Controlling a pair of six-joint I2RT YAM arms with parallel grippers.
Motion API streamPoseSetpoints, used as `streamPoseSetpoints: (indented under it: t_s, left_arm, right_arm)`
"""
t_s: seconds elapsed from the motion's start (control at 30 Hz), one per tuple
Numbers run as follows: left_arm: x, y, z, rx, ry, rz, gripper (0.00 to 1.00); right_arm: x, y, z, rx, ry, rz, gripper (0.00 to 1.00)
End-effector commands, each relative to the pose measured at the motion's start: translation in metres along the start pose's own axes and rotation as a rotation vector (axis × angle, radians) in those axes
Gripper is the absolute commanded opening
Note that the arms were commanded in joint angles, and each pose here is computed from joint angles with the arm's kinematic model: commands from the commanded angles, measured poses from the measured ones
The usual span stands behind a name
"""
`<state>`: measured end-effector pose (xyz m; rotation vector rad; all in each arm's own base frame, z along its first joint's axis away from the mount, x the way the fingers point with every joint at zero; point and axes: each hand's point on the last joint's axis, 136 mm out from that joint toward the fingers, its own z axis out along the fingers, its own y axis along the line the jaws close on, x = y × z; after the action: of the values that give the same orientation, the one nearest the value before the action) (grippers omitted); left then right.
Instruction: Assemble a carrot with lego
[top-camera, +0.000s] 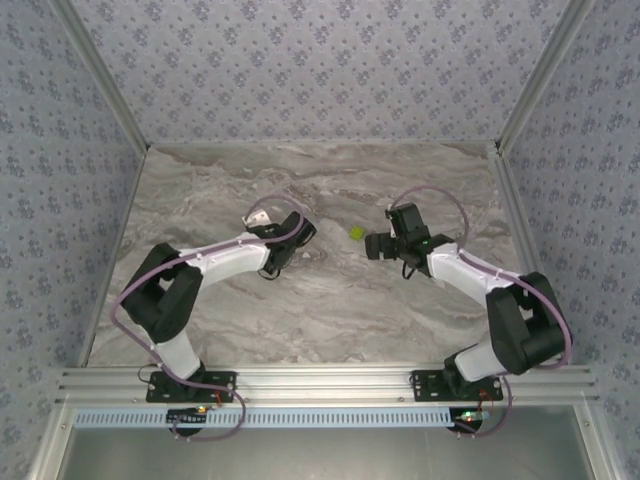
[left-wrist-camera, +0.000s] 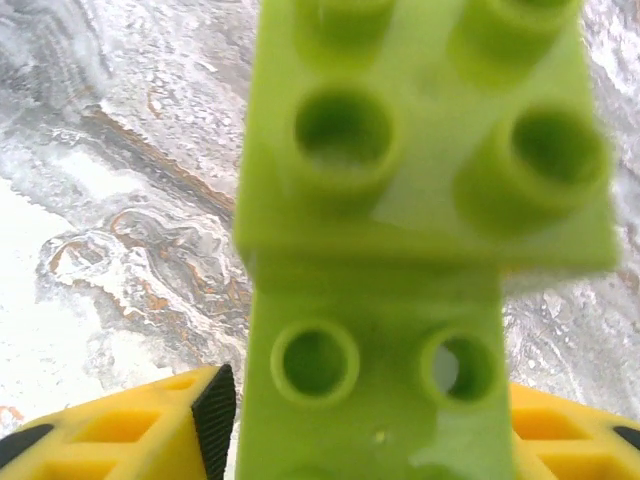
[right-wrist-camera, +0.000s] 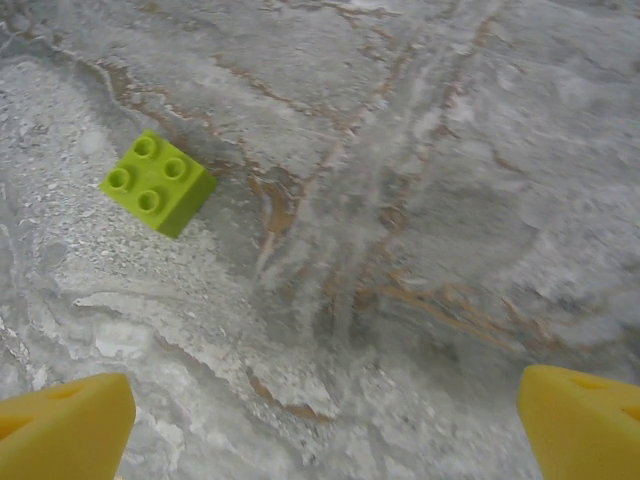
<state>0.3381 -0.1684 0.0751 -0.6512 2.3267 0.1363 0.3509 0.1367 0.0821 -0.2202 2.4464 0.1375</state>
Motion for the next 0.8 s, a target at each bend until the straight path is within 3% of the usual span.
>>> streamPoseSetpoints:
  t_s: [0.0, 0.77]
  left_arm:
    - [-0.008, -0.013, -0.007, 0.005, -0.042, -0.043, 0.58]
    - [0.018, -0.034, -0.016, 0.103, 0.062, -0.002, 0.59]
  right_arm:
    - [-0.021, 0.021, 0.010, -0.108, -0.078, -0.114, 1.00]
    - [-0.025, 0.044, 0.077, -0.195, 0.066, -0.273, 0.98]
